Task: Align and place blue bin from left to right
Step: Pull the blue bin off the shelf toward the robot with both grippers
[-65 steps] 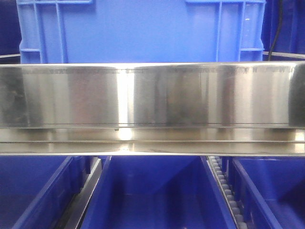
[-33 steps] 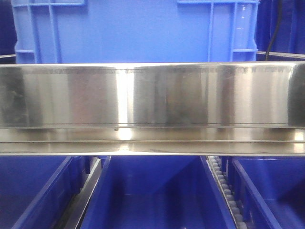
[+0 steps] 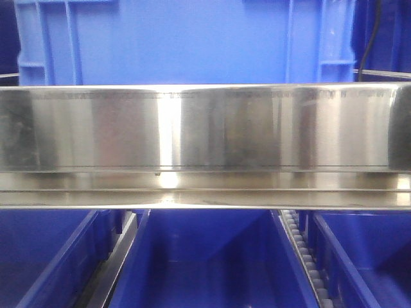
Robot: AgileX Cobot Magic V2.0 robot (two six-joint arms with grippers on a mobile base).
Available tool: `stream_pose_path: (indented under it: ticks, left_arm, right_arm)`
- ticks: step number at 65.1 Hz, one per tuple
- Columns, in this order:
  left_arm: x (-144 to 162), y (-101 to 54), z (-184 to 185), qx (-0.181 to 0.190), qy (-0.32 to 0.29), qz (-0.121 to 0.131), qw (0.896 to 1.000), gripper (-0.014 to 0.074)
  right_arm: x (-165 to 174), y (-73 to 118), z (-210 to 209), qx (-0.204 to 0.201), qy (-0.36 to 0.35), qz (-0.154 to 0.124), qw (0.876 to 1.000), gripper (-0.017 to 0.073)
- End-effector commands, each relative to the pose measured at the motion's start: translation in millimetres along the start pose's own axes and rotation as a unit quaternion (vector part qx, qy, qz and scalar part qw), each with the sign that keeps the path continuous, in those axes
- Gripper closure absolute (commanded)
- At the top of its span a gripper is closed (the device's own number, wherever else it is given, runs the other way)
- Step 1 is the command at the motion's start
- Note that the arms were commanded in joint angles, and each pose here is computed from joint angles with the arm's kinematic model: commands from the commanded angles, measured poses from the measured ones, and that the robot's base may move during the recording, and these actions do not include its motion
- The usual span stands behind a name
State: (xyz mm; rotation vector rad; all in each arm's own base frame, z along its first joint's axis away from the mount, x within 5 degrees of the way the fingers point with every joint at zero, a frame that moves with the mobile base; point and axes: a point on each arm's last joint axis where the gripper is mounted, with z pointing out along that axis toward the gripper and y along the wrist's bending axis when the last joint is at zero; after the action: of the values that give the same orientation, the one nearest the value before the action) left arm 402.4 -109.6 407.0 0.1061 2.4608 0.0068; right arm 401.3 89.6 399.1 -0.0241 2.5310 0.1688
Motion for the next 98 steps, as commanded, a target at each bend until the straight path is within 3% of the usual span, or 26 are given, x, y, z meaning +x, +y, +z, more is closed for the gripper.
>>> stream_pose_path:
  ticks: [1, 20, 40, 63, 98]
  left_arm:
    - [-5.0, 1.5, -40.1, 0.010, -0.053, -0.001, 0.999, 0.0601]
    - [0.5, -0.7, -106.6, 0.032, -0.117, 0.003, 0.993, 0.0601]
    - [9.9, -9.5, -150.4, 0.047, -0.160, -0.002, 0.986, 0.0602]
    - [8.6, -5.6, -150.0, 0.020, -0.167, -0.007, 0.986, 0.0602]
    - [2.1, -12.5, -128.5, 0.018, -0.161, -0.001, 0.987, 0.0602]
  right_arm:
    - [-3.8, -2.2, -35.7, 0.004, -0.053, -0.008, 0.999, 0.0639]
    - [-4.0, -2.2, -88.8, -0.008, -0.114, -0.007, 0.993, 0.0639]
    - [-7.0, 2.2, -143.6, -0.026, -0.190, -0.013, 0.981, 0.0639]
    - [-8.2, 3.1, -150.7, -0.029, -0.203, -0.015, 0.979, 0.0639]
    - [-8.9, 0.8, -149.8, -0.015, -0.204, -0.017, 0.979, 0.0639]
